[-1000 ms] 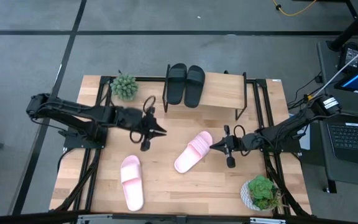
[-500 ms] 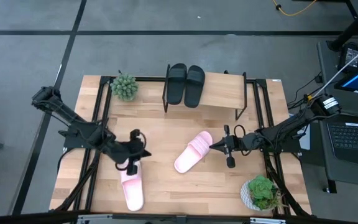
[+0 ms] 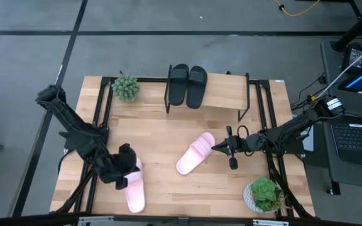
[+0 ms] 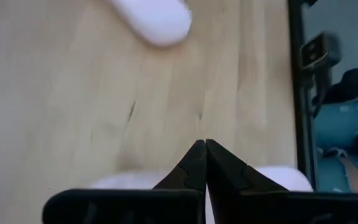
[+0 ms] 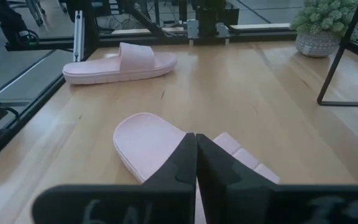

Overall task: Pick and place slides into the shelf
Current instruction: Put the left pink slide on the shelf

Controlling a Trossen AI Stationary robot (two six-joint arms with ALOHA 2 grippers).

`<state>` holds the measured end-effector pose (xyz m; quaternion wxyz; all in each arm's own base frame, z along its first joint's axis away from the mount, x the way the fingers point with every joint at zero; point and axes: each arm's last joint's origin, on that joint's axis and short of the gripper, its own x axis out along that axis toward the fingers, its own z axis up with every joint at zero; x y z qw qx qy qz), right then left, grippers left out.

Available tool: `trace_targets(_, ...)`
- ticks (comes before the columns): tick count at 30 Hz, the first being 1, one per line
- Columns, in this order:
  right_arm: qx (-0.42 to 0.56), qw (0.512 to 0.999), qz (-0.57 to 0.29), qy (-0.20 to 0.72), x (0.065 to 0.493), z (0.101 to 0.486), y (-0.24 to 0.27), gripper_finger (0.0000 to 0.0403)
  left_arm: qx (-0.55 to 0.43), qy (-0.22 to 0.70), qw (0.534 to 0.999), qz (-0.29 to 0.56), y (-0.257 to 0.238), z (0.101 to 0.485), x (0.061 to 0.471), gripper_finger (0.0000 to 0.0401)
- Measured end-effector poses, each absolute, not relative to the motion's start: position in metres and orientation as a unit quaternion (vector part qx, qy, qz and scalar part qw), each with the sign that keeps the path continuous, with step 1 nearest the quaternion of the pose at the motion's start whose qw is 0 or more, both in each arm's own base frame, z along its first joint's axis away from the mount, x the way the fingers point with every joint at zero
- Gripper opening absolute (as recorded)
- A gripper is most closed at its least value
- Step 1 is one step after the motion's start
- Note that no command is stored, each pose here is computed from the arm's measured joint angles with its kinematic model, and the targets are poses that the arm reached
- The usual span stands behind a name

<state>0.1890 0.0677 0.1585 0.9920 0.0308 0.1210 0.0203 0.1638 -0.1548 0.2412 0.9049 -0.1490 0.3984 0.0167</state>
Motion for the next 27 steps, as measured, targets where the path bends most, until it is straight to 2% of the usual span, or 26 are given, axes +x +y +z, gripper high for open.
trace_targets(10,0.024,0.992,-0.011,0.124,0.189,0.157,0.065,0.0007,-0.179,0.482,0.857,0.02,-0.182,0.205,0.178,0.0)
trace_targets(21,0.026,0.991,-0.035,0.123,0.191,0.157,0.058,0.0007,-0.13,0.54,0.831,0.046,-0.21,0.231,0.191,0.0)
trace_targets(27,0.027,0.991,-0.035,0.124,0.191,0.157,0.058,0.0007,-0.144,0.548,0.82,0.075,-0.212,0.226,0.193,0.0)
